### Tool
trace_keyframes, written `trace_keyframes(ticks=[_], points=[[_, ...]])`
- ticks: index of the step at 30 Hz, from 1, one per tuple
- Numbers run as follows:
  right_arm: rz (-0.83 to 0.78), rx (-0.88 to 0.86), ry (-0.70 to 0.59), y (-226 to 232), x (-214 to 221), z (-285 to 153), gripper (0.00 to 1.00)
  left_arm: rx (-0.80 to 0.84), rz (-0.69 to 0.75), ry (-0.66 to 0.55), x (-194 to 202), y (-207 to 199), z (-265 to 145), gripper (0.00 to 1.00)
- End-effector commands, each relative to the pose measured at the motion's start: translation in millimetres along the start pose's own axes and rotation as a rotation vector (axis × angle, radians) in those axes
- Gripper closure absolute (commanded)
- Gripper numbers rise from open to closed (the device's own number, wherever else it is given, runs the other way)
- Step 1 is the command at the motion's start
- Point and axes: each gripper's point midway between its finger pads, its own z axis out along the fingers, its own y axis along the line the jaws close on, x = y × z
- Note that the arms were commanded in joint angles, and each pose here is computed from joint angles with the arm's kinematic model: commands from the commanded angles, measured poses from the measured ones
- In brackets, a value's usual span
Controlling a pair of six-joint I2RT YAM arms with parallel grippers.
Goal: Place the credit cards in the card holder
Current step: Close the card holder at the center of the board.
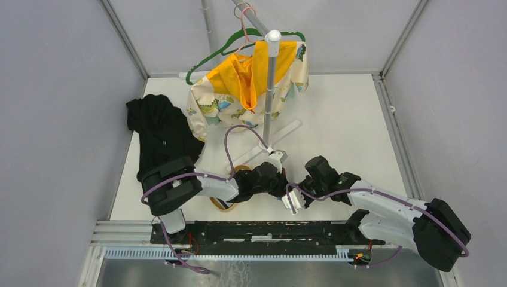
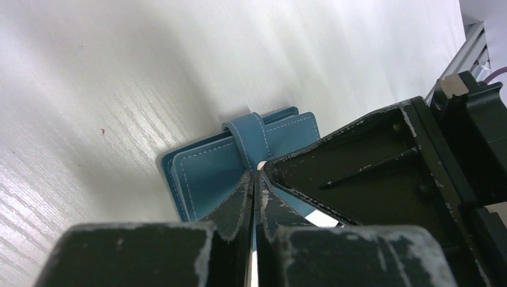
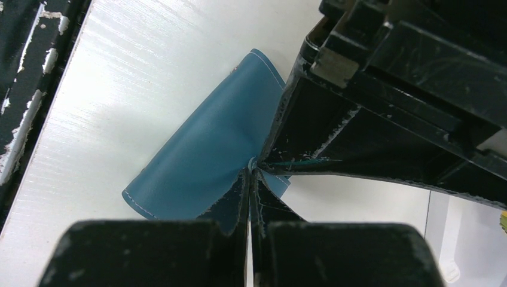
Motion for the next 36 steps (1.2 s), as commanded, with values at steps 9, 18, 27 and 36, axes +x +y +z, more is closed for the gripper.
trace_keyframes(ticks=[9, 18, 27, 36], points=[[0.120, -0.216, 0.074, 70.3, 20.0, 1.8, 1.00, 0.056, -0.037, -0.038, -16.5, -18.2, 8.8, 0.98], [0.122, -0.213, 0.072, 68.3, 18.4, 1.8, 0.97, 0.021, -0.035, 0.071, 13.4, -3.4, 13.4, 0.98], [0.127, -0.203, 0.054, 61.0, 11.5, -1.3, 0.83, -0.104, -0.012, 0.104, 24.7, 25.7, 9.0, 0.98], [0.127, -0.176, 0.028, 49.4, 0.9, -8.4, 0.79, -0.145, -0.001, 0.119, 29.8, 35.8, 9.3, 0.98]])
